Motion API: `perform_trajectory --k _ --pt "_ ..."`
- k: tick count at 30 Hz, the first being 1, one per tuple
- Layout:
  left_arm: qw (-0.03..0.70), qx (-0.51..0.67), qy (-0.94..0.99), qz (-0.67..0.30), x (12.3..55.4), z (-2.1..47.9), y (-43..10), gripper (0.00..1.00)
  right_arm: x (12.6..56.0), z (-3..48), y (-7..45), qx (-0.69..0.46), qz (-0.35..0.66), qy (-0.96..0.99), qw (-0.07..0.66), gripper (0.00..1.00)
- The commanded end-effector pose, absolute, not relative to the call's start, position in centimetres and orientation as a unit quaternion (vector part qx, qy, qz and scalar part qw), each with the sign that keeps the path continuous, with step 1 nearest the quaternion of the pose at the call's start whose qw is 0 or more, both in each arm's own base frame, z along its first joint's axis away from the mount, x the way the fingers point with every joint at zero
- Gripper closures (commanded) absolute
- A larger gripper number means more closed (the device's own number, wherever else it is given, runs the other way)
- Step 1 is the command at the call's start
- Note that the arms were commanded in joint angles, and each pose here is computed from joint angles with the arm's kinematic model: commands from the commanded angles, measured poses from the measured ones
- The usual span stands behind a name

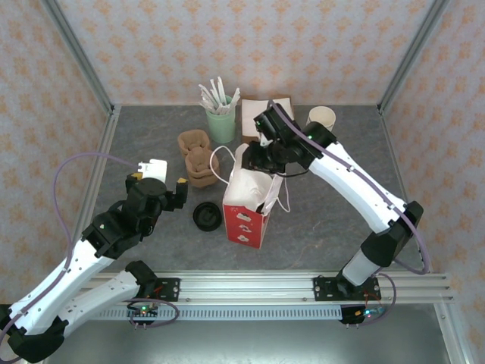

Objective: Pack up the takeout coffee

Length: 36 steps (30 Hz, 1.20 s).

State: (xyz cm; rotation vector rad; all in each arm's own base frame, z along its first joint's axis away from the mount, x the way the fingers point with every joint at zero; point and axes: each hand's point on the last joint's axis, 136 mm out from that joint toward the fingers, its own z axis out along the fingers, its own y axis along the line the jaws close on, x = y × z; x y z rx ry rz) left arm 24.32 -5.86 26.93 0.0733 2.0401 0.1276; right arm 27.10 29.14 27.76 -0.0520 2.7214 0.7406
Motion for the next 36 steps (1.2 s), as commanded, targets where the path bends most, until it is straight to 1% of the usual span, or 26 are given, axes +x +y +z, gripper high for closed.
perform_trajectory --k 1,5,7,10,13,15,18,21,23,24,26,30,33,36 --pt "0.532 0.010 0.845 0.050 24.2 28.0 -5.3 0.00 25.9 26.0 28.4 -0.017 0.248 0.958 0.142 0.76" --pt "0.531 0.008 0.846 0.048 24.2 27.8 -5.3 0.00 25.4 24.2 28.2 -0.018 0.244 0.961 0.128 0.76" --pt "0.533 0.004 0.845 0.047 24.3 27.9 -5.3 0.00 25.6 24.8 28.3 -0.025 0.245 0.959 0.138 0.75" --pt "0.539 -0.004 0.841 0.047 24.6 28.0 -5.3 0.00 26.7 27.7 28.7 -0.049 0.255 0.949 0.178 0.71" --pt "0.547 -0.010 0.836 0.051 24.9 28.0 -5.2 0.00 27.8 31.5 28.3 -0.075 0.248 0.937 0.234 0.66" --pt "0.552 -0.014 0.832 0.059 25.1 27.9 -5.0 0.00 28.6 33.9 27.3 -0.080 0.237 0.928 0.277 0.60" --pt "0.564 -0.035 0.821 0.078 25.6 27.6 -4.4 0.00 29.7 37.2 24.0 -0.062 0.205 0.909 0.359 0.47" --pt "0.575 -0.049 0.811 0.102 26.0 27.2 -3.7 0.00 30.0 38.6 19.8 -0.032 0.154 0.888 0.432 0.34" --pt "0.580 -0.048 0.805 0.119 26.5 26.6 -3.5 0.00 30.0 38.6 16.4 -0.008 0.107 0.872 0.478 0.27" --pt "0.581 -0.043 0.803 0.125 26.7 26.2 -3.5 0.00 30.0 38.3 14.9 0.006 0.084 0.866 0.493 0.24" --pt "0.579 -0.061 0.798 0.158 27.0 25.3 -2.2 0.00 29.9 37.5 11.6 0.042 0.040 0.850 0.524 0.14" --pt "0.555 -0.097 0.805 0.185 27.4 21.8 0.7 0.00 29.6 33.7 4.4 0.133 -0.087 0.826 0.541 0.00" --pt "0.543 -0.121 0.810 0.186 27.8 19.6 2.2 0.00 29.5 29.8 0.4 0.192 -0.149 0.808 0.536 0.01" --pt "0.548 -0.149 0.802 0.184 28.2 18.2 3.6 0.00 29.9 25.1 -1.6 0.228 -0.150 0.800 0.535 0.01"
